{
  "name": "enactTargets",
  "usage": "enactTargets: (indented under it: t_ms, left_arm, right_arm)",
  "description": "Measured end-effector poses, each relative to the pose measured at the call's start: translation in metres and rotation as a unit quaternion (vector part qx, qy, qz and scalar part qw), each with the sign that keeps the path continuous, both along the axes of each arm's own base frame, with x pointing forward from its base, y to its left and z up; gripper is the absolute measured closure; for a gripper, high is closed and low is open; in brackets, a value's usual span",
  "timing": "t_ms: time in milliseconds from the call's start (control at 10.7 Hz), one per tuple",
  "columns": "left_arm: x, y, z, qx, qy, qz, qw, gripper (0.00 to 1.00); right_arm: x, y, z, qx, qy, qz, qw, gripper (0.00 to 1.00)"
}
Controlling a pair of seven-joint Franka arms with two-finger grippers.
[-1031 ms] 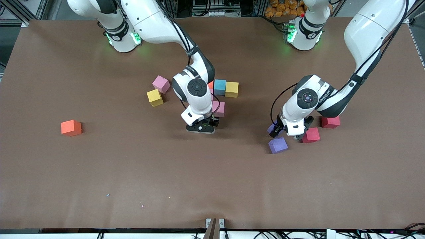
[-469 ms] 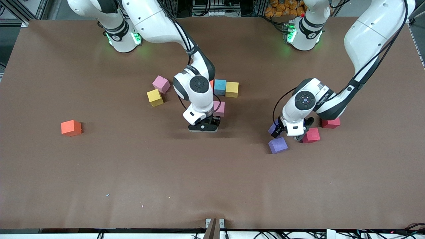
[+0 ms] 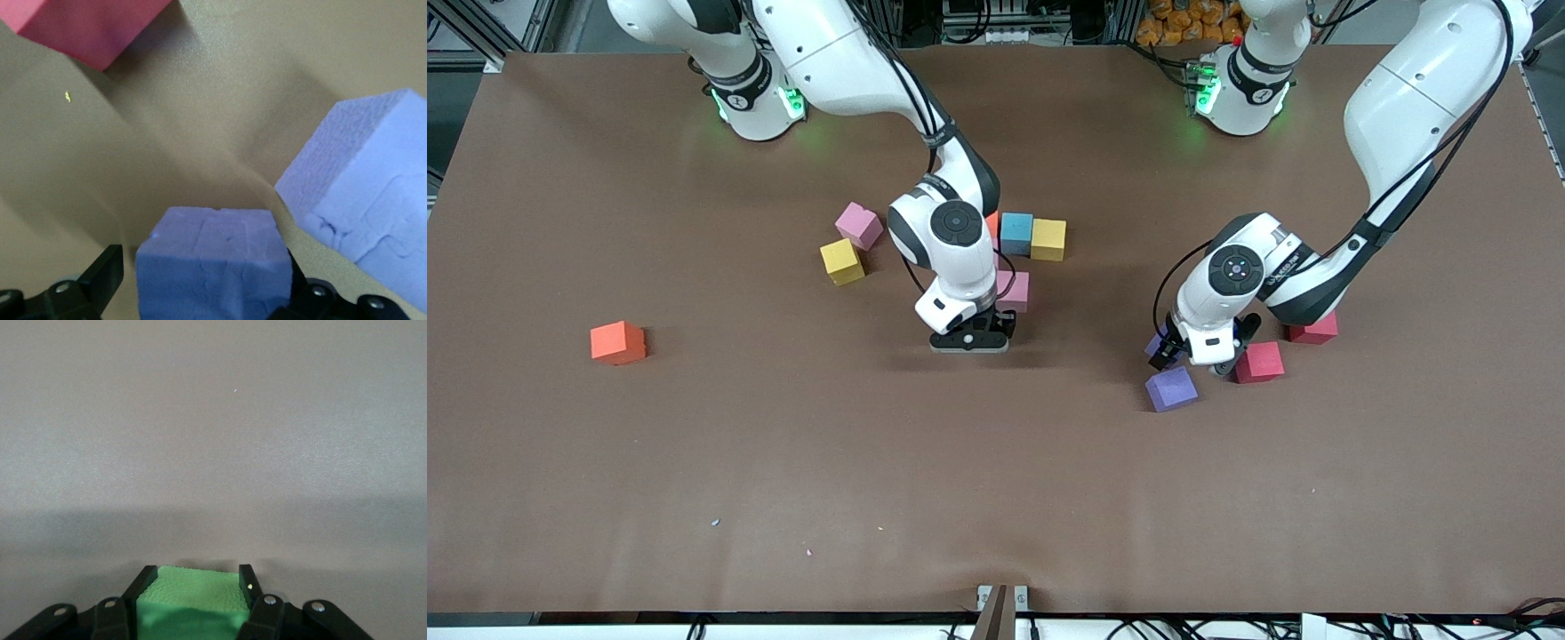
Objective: Arrange 11 blocks into digit 3
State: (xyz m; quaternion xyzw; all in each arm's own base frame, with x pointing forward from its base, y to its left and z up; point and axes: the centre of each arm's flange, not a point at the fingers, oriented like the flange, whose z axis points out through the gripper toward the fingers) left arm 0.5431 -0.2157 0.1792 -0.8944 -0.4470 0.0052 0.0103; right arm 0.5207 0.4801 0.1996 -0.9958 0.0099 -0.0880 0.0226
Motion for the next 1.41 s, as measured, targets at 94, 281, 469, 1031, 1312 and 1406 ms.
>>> enactTargets:
  t_ms: [94,281,469,1031,1312,1406]
  left_arm:
    - [0.001,0.001,0.0,0.0,0.0,0.002,1.0,0.0]
    - [0.002,0.001,0.002,0.0,-0.002,0.009,1.0,0.0]
    - [0.005,0.001,0.003,-0.001,-0.005,0.023,1.0,0.0]
    - [0.006,-0.003,0.008,-0.005,-0.009,0.039,0.999,0.26]
    - [0.008,-0.009,0.013,-0.01,-0.015,0.051,0.999,0.39]
    - [0.009,-0.013,0.018,-0.014,-0.019,0.074,0.997,0.39]
  right_arm:
    - [0.0,0.0,0.0,-0.001,-0.001,0.006,1.0,0.44]
    - [0.0,0.0,0.0,-0.001,-0.001,0.008,1.0,0.44]
    - [-0.001,-0.001,0.0,-0.001,-0.002,0.01,1.0,0.44]
    - [-0.004,-0.004,-0.001,-0.002,0.001,0.013,1.0,0.44]
    - [-0.006,-0.005,-0.001,-0.004,0.005,0.013,1.0,0.44]
    - [-0.007,-0.005,-0.001,-0.004,0.005,0.013,1.0,0.44]
